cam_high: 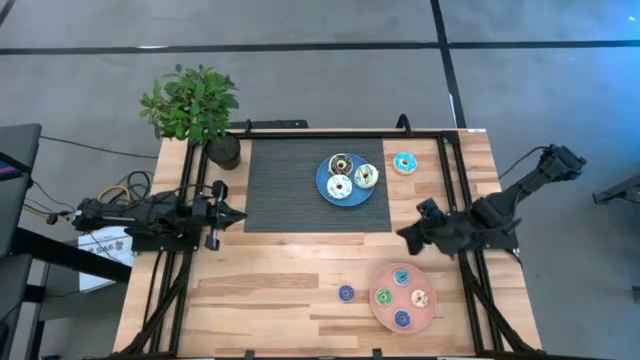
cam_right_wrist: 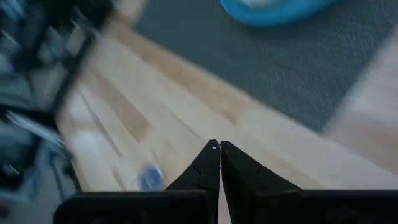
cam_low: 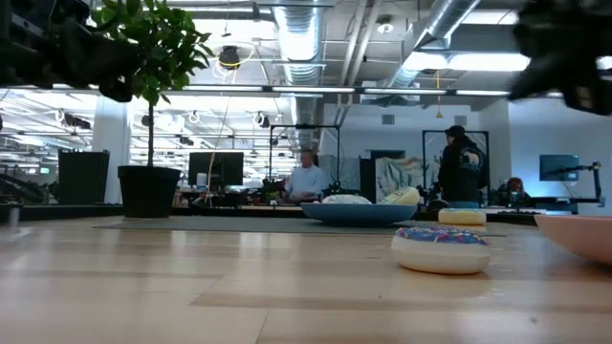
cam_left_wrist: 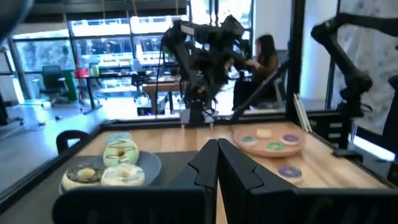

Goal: Pick & Place donuts
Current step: Put the small dark blue donut on the pink plate

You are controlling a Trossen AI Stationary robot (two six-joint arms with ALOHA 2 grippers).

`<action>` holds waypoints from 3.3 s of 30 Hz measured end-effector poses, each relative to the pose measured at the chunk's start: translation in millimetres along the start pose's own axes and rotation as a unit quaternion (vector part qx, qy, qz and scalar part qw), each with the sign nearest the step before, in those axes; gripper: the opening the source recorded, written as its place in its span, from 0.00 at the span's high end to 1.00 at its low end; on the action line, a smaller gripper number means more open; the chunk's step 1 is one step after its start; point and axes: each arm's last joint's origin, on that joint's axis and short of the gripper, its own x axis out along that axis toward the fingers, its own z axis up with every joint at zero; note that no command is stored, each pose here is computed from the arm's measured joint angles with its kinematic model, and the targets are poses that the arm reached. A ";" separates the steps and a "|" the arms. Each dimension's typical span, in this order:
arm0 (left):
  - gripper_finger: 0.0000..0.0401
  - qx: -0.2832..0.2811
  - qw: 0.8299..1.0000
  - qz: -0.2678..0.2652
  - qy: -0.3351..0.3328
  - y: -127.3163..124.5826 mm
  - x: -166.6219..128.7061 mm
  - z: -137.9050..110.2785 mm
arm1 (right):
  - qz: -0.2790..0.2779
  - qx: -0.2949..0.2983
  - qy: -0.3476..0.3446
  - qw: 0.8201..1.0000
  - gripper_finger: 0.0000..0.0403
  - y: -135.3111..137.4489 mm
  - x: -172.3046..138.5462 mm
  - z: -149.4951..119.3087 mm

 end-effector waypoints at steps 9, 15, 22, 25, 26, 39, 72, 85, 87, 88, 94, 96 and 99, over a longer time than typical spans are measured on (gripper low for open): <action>1.00 0.002 0.999 -0.008 0.040 -0.7 0.0 -8.0 | 0.055 -0.035 -0.133 0.989 0.98 35.1 53.7 31.5; 1.00 0.002 0.999 -0.005 0.050 -0.5 -0.2 -9.9 | 0.126 -0.127 -0.080 0.981 1.00 55.6 89.0 44.5; 1.00 0.002 0.999 -0.005 0.051 -0.6 -0.1 -10.5 | 0.065 -0.299 0.023 0.952 1.00 113.2 113.0 49.1; 1.00 0.002 0.999 -0.005 0.051 -0.6 -0.1 -10.6 | 0.010 -0.385 0.089 0.919 1.00 140.7 119.4 45.5; 1.00 0.002 0.999 -0.005 0.051 -0.6 -0.1 -10.7 | -0.008 -0.406 0.112 0.907 1.00 148.1 121.6 42.9; 1.00 0.000 0.999 -0.005 0.053 -0.6 -0.1 -11.2 | -0.090 -0.468 0.253 0.842 0.76 200.0 150.0 -16.6; 1.00 0.001 0.999 -0.004 0.053 -0.6 -0.1 -11.4 | -0.181 -0.268 0.339 0.883 0.27 160.8 215.9 -73.8; 1.00 0.001 0.999 -0.004 0.053 -0.6 -0.1 -11.4 | -0.182 -0.266 0.343 0.882 0.49 160.1 215.8 -73.6; 1.00 0.001 0.999 -0.004 0.053 -0.6 -0.1 -11.4 | -0.179 -0.267 0.347 0.881 0.52 160.2 215.7 -73.8; 1.00 0.001 0.999 -0.004 0.053 -0.6 -0.1 -11.4 | -0.177 -0.269 0.351 0.879 0.54 160.2 215.6 -74.0; 1.00 0.001 0.999 -0.004 0.053 -0.6 -0.1 -11.4 | -0.175 -0.286 0.350 0.875 0.60 165.6 196.3 -58.6; 1.00 0.000 0.999 -0.004 0.053 -0.6 -0.1 -11.4 | -0.178 -0.299 0.334 0.876 0.60 168.5 185.1 -49.8; 1.00 0.001 0.999 -0.004 0.053 -0.6 -0.1 -11.4 | -0.203 -0.337 0.310 0.865 0.61 169.5 162.1 -36.5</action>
